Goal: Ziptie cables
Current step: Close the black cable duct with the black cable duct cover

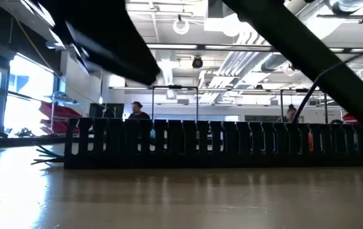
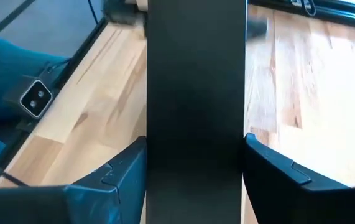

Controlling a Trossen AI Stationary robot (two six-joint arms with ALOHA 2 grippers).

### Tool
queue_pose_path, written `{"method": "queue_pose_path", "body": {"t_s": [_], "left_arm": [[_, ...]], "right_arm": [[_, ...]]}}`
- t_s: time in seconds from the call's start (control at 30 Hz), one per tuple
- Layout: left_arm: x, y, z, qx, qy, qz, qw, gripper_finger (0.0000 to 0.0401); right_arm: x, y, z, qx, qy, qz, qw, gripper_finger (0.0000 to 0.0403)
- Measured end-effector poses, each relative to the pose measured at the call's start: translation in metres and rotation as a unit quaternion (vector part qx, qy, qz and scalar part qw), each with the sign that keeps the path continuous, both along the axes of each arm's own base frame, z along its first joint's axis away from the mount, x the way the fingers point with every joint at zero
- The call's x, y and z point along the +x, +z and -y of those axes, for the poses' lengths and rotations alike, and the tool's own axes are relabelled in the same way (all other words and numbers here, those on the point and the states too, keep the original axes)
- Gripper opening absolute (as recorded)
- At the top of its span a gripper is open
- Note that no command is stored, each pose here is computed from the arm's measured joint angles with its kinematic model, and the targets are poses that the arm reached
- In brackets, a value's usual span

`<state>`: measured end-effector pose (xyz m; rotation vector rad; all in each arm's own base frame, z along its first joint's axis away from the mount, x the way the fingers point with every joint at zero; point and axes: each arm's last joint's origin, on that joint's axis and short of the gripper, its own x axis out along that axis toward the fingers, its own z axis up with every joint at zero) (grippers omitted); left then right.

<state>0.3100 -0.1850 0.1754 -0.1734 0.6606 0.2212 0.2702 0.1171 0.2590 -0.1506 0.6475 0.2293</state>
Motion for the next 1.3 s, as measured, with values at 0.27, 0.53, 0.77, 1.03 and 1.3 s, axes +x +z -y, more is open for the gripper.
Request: {"method": "queue_pose_path", "body": {"t_s": [0.27, 0.53, 0.77, 1.03, 1.3], "left_arm": [[-0.039, 0.041, 0.021, 0.059, 0.049, 0.092, 0.993, 0.0115], [-0.049, 0.049, 0.025, 0.086, 0.068, 0.117, 0.987, 0.0115], [-0.047, 0.049, 0.022, 0.086, 0.071, 0.115, 0.987, 0.0115], [-0.043, 0.04, 0.027, 0.097, 0.052, 0.102, 0.989, 0.0115], [-0.014, 0.006, 0.048, 0.061, -0.007, 0.128, 0.99, 0.0115]], "right_arm": [[0.015, -0.019, -0.004, 0.022, 0.003, -0.024, 0.999, 0.0126], [0.026, -0.056, -0.026, 0.059, 0.049, -0.082, 0.994, 0.0069], [0.0, -0.019, -0.048, 0.004, 0.037, 0.017, 0.999, 0.0035], [-0.057, -0.013, -0.091, 0.014, 0.034, -0.016, 0.999, 0.0014], [-0.057, -0.081, -0.103, -0.012, -0.054, -0.179, 0.982, 0.0073]]}}
